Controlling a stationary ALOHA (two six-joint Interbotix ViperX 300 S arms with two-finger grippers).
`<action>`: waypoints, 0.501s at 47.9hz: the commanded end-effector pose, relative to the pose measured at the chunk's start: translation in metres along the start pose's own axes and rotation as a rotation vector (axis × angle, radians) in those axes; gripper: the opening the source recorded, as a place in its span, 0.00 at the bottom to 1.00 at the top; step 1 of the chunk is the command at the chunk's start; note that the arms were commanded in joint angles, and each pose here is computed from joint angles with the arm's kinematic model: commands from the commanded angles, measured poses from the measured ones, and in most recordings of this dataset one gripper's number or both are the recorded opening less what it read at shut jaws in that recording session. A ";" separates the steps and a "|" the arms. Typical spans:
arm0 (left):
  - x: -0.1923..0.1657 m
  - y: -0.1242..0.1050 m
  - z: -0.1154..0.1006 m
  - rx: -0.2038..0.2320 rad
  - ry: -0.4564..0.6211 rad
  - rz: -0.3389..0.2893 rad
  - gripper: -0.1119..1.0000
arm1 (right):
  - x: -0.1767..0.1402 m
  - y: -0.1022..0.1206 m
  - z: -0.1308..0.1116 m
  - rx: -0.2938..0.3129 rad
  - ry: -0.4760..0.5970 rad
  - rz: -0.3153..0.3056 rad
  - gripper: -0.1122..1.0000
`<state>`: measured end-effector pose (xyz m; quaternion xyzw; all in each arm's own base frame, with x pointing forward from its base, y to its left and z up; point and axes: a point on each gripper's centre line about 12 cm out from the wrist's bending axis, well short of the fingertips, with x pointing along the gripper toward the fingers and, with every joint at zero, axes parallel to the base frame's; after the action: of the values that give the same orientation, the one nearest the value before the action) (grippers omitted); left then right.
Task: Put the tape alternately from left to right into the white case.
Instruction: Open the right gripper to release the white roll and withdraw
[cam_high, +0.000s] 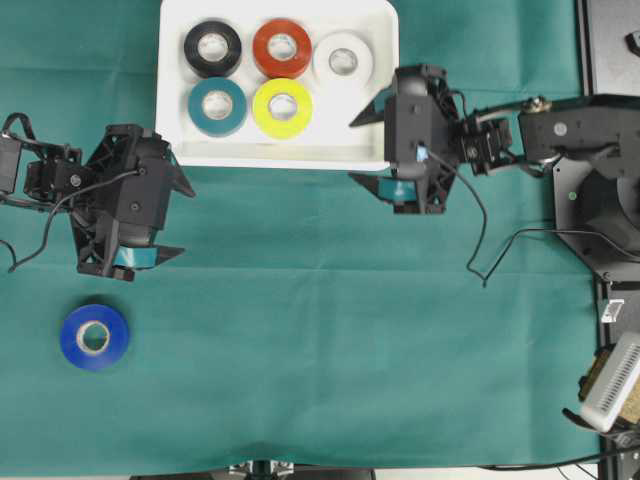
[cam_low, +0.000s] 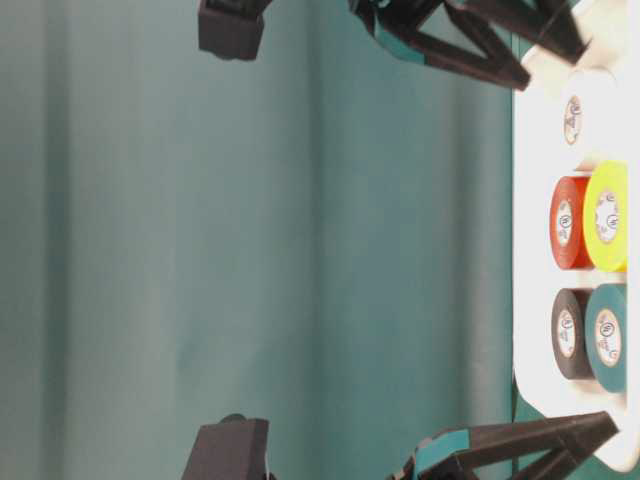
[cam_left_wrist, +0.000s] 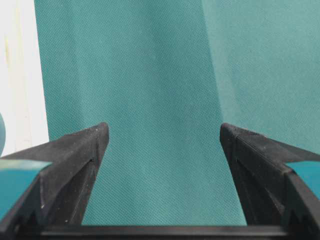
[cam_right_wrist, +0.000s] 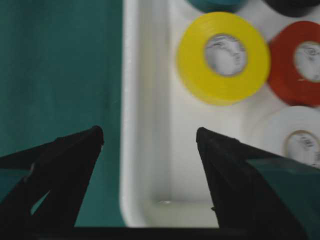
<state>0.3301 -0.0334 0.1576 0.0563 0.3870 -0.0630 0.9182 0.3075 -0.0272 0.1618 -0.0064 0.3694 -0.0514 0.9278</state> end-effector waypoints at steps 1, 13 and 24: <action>-0.003 0.000 0.008 0.001 -0.031 0.000 0.59 | -0.005 0.007 0.005 -0.010 -0.028 0.021 0.83; -0.004 0.000 0.009 0.001 -0.034 0.001 0.59 | -0.008 0.024 0.000 -0.039 -0.041 0.073 0.83; -0.004 0.000 0.008 -0.001 -0.031 0.000 0.59 | -0.011 0.033 -0.002 -0.050 -0.076 0.122 0.83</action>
<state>0.3299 -0.0333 0.1574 0.0563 0.3877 -0.0630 0.9179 0.2995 0.0042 0.1575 -0.0128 0.3544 0.0078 0.9350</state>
